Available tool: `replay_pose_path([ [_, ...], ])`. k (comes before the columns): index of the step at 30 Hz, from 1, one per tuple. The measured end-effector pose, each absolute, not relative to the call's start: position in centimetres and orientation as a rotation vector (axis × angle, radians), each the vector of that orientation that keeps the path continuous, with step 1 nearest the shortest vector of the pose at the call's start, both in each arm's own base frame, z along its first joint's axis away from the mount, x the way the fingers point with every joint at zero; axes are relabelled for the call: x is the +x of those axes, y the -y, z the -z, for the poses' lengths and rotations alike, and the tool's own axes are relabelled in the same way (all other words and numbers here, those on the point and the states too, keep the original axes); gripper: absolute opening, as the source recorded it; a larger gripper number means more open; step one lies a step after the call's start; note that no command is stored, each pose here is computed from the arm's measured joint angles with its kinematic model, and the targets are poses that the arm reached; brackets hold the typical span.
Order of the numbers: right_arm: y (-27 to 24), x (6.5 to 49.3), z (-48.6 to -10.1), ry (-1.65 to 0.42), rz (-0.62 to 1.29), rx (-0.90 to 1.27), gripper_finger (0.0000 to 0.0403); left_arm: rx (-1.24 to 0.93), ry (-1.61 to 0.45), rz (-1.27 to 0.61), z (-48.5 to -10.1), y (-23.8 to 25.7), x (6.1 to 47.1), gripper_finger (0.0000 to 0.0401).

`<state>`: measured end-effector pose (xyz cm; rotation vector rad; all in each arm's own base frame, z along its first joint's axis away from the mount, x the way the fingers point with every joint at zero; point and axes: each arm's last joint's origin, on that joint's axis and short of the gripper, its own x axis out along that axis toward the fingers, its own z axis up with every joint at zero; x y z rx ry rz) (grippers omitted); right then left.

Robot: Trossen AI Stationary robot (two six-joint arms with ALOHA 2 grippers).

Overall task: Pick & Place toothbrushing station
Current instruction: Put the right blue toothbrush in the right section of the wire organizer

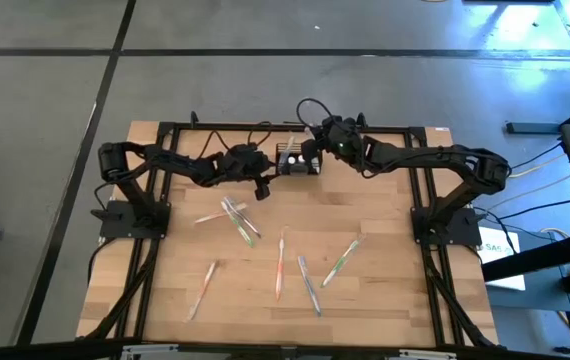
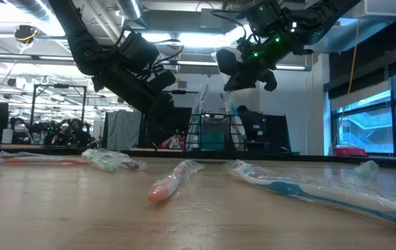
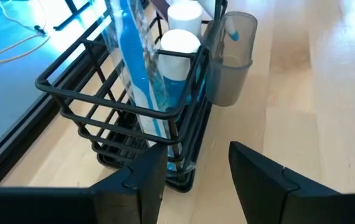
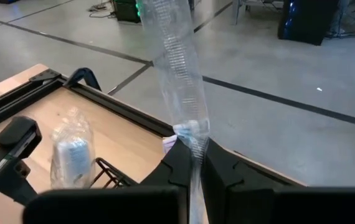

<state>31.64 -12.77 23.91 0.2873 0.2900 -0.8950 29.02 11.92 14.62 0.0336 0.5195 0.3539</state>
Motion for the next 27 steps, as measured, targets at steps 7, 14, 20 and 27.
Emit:
replay_pose_path([
  [7, 13.0, 31.6, -23.8, -0.286, 0.863, 0.360, 0.0015, 0.007, -0.520, -0.365, -14.6, -12.5, 28.8, 0.0168],
  [14, 12.8, 31.5, -23.6, -0.294, 0.908, 0.353, 0.0014, -0.004, -0.472, -0.274, -15.6, -11.5, 29.0, 0.0168],
  [20, 13.3, 31.4, -23.2, -0.310, 0.938, 0.378, 0.0014, 0.013, -0.423, -0.289, -17.1, -11.1, 28.9, 0.0168],
  [27, 13.2, 31.4, -23.0, -0.318, 0.955, 0.361, 0.0014, 0.005, -0.436, -0.329, -17.3, -11.2, 28.6, 0.0168],
])
